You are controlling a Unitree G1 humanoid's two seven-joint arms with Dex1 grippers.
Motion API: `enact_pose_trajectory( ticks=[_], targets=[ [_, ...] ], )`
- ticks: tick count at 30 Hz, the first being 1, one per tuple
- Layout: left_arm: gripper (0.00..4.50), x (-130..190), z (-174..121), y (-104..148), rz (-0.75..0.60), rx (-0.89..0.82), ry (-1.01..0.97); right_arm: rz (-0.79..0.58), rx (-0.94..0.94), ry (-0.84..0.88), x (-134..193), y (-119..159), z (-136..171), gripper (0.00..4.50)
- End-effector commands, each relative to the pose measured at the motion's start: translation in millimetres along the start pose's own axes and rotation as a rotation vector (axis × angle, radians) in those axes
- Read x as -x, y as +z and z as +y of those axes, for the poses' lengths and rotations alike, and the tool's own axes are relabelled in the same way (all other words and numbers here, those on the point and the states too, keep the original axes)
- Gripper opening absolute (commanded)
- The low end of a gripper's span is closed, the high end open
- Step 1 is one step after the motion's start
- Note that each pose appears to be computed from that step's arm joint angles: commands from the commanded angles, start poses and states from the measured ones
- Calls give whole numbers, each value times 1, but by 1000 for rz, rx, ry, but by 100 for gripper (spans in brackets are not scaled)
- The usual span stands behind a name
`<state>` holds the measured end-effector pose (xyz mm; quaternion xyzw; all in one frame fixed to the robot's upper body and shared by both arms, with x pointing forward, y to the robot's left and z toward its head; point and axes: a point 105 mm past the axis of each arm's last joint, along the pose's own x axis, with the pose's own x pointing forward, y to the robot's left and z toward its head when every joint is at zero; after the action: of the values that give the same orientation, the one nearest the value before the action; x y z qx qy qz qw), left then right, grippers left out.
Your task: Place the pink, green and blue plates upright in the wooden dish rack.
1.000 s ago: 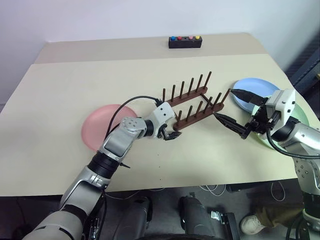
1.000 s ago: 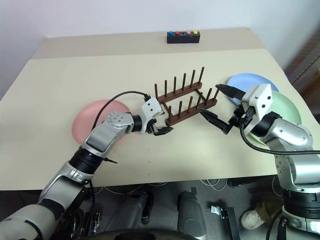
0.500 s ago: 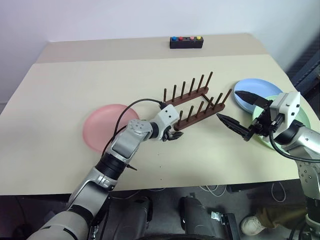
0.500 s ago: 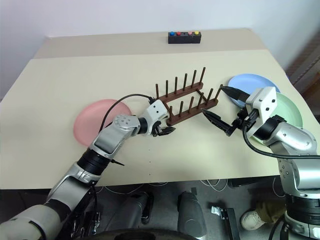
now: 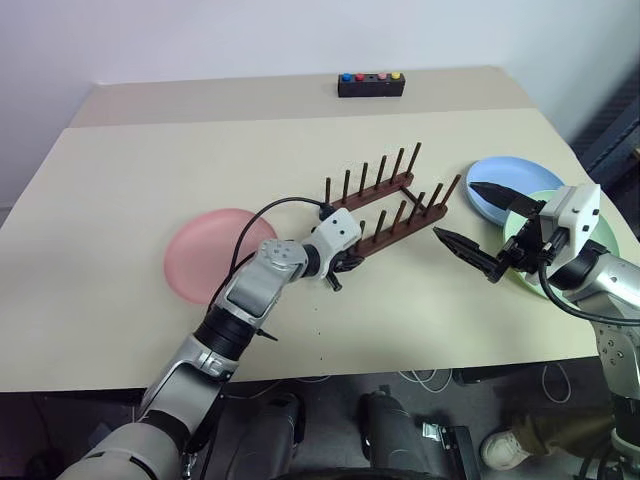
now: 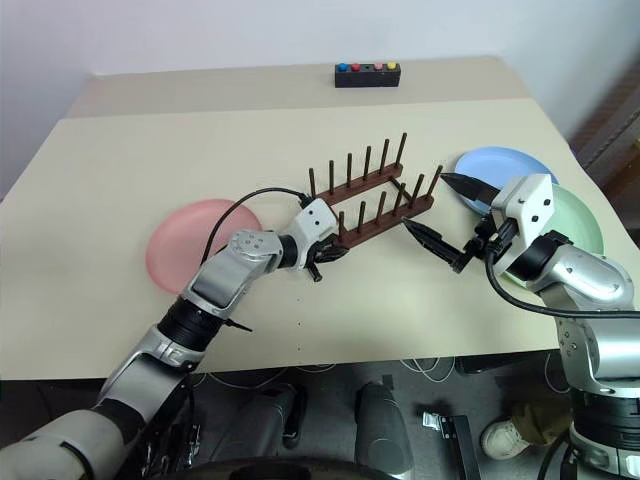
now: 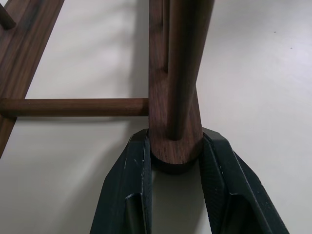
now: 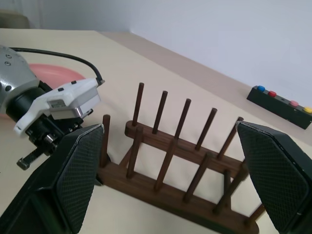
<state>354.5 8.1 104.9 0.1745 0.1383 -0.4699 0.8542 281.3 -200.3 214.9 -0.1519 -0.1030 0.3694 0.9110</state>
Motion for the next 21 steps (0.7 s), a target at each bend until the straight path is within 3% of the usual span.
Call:
enact_pose_trajectory(
  ticks=[1, 8, 14, 21],
  targets=[
    [73, 17, 19, 24, -100, -43, 7, -42, 48, -6, 4, 16, -3, 450],
    [73, 40, 37, 36, -168, -130, -109, -36, 45, -3, 5, 16, -4, 450],
    [73, 52, 38, 18, -89, -201, -313, -39, 38, 15, 2, 17, -2, 450],
    [73, 52, 49, 20, -80, -262, -383, -44, 35, 21, 4, 21, 1, 450]
  ],
)
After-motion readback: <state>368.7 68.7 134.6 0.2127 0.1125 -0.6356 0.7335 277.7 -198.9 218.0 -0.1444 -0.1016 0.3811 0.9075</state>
